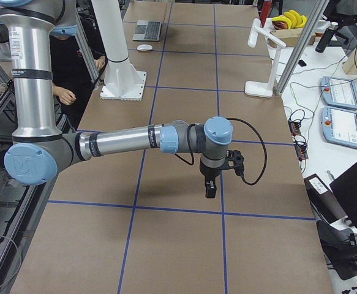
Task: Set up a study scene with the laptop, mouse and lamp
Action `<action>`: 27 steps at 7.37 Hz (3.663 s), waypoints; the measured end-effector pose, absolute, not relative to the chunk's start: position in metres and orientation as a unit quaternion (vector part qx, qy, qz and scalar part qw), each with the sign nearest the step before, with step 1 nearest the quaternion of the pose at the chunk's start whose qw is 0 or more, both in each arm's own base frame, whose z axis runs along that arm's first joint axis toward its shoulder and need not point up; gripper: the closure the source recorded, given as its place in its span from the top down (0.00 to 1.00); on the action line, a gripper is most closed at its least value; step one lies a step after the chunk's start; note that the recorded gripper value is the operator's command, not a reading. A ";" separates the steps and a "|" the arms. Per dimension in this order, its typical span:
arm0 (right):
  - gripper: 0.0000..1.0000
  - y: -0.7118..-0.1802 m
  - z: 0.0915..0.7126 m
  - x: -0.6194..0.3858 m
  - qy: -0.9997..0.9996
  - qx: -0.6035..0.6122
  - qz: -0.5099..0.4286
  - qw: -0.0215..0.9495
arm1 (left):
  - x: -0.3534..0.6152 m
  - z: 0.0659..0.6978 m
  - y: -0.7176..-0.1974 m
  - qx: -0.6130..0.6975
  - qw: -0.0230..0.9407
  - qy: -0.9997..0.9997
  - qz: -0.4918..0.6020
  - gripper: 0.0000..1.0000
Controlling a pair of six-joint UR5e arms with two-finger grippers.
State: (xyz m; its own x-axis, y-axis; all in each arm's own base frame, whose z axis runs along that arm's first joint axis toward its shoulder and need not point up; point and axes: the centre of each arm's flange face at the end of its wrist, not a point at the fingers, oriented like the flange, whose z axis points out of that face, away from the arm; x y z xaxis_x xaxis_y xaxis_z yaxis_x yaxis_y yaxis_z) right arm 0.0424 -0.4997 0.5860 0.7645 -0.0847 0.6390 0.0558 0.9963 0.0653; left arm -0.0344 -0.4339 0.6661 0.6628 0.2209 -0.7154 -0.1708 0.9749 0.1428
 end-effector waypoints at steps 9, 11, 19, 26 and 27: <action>1.00 -0.446 0.508 -0.026 -0.381 0.063 -0.136 0.912 | -0.030 0.589 -0.411 0.109 0.889 0.415 0.161 1.00; 1.00 -0.409 0.504 -0.048 -0.382 0.056 -0.173 0.906 | -0.021 0.571 -0.389 0.145 0.870 0.406 0.241 1.00; 1.00 -0.346 0.454 -0.207 -0.443 -0.005 -0.154 0.883 | 0.047 0.519 -0.310 0.163 0.770 0.442 0.429 1.00; 1.00 -0.350 0.431 -0.225 -0.455 0.007 -0.166 0.875 | 0.080 0.521 -0.295 0.145 0.732 0.445 0.495 1.00; 1.00 -0.350 0.427 -0.228 -0.457 0.008 -0.169 0.873 | 0.082 0.522 -0.294 0.143 0.730 0.445 0.499 1.00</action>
